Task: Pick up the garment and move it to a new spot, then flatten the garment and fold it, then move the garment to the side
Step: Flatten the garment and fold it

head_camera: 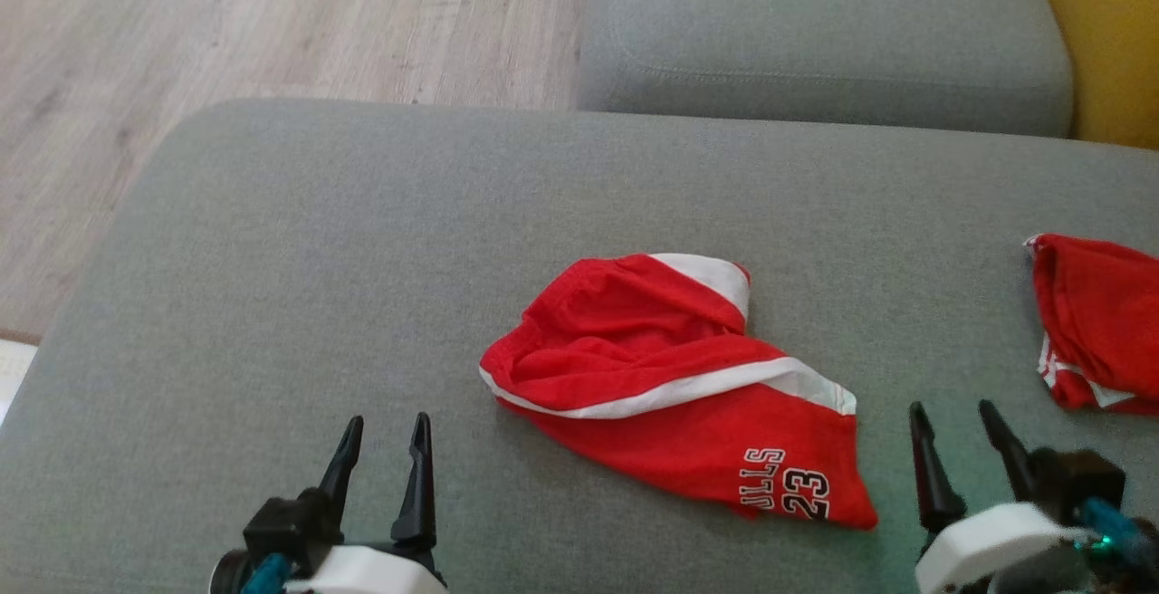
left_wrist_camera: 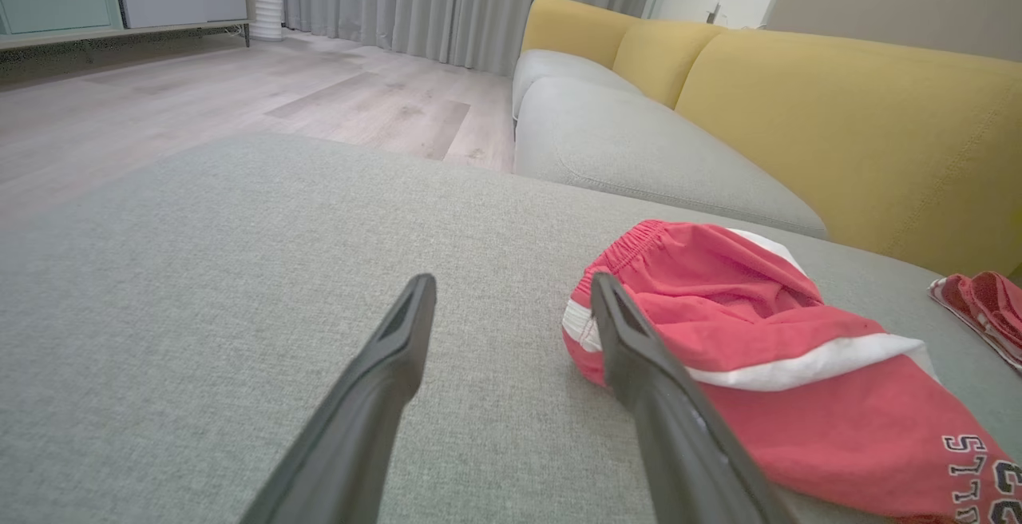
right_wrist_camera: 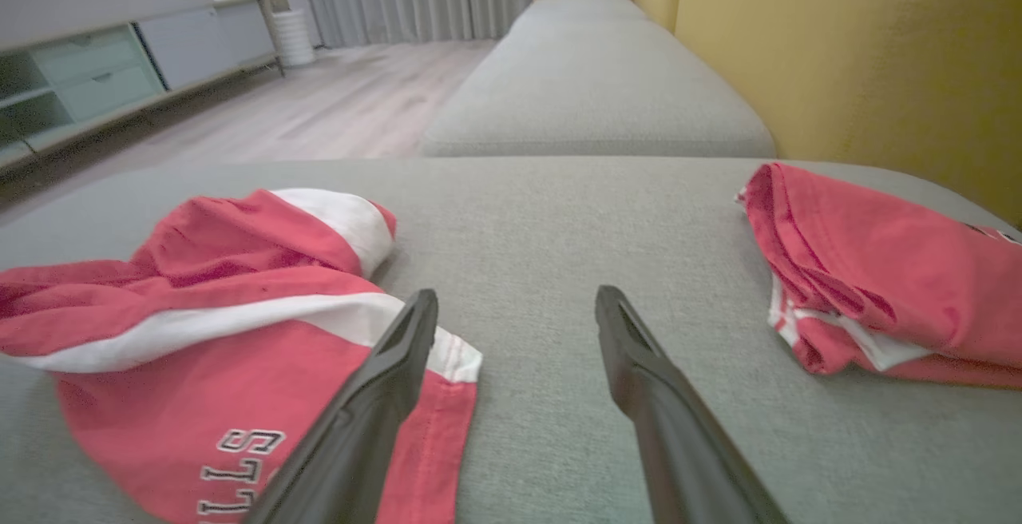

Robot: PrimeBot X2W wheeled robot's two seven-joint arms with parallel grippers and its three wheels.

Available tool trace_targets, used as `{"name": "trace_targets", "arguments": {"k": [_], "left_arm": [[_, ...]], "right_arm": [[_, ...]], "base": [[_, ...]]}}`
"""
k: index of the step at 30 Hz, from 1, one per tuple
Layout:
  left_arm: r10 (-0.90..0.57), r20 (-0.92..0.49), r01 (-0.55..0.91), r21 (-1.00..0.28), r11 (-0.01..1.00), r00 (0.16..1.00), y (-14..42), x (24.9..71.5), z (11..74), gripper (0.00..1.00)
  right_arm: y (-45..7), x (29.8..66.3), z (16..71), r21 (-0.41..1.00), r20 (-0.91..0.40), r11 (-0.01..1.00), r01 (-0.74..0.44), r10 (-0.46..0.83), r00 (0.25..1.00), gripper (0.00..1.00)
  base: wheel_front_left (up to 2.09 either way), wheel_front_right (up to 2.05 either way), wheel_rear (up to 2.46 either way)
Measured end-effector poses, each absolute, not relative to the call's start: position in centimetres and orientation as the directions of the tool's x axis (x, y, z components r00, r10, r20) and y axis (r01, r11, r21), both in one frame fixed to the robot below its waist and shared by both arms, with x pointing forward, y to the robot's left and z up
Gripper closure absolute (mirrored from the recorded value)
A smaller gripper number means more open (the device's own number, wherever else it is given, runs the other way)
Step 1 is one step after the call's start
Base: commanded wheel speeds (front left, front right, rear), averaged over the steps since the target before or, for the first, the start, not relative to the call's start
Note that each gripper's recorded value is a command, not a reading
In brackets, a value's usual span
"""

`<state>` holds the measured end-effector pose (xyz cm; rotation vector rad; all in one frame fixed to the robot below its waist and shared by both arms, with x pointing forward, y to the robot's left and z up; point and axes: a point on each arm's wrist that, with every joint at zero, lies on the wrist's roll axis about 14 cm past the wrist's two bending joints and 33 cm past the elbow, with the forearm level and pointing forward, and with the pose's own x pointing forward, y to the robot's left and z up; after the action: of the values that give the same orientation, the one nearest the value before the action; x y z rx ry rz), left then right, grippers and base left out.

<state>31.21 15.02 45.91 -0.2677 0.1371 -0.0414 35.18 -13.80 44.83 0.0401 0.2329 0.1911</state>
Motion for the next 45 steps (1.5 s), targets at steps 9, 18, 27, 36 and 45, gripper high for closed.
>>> {"name": "trace_targets", "arguments": {"k": [9,18,27,36,45], "left_arm": [[-0.031,-0.167,-0.015,-0.271,0.962,0.985,15.6,31.1,44.9,0.00],[0.014,-0.188,-0.066,-0.274,0.959,0.982,16.7,31.5,44.3,0.00],[0.028,-0.198,-0.083,-0.273,0.958,0.980,17.1,31.7,44.0,0.00],[0.004,-0.197,-0.059,-0.275,0.960,0.980,16.5,32.1,43.9,0.00],[-0.185,-0.212,0.123,-0.276,0.953,0.960,12.9,34.1,44.1,0.00]], "right_arm": [[-12.9,39.1,43.5,-0.026,-0.352,0.976,-0.217,0.194,0.916,0.00],[-9.9,39.1,38.0,-0.049,-0.553,0.942,-0.333,0.252,0.794,0.00],[-8.6,39.7,36.9,-0.065,-0.598,0.913,-0.403,0.288,0.748,0.57],[-8.9,40.0,37.2,-0.055,-0.578,0.920,-0.389,0.289,0.763,1.00],[-11.6,41.1,38.5,-0.060,-0.514,0.951,-0.304,0.231,0.826,1.00]], "base": [[0.00,0.00,0.00],[0.00,0.00,0.00],[0.00,0.00,0.00],[0.00,0.00,0.00],[0.00,0.00,0.00]]}}
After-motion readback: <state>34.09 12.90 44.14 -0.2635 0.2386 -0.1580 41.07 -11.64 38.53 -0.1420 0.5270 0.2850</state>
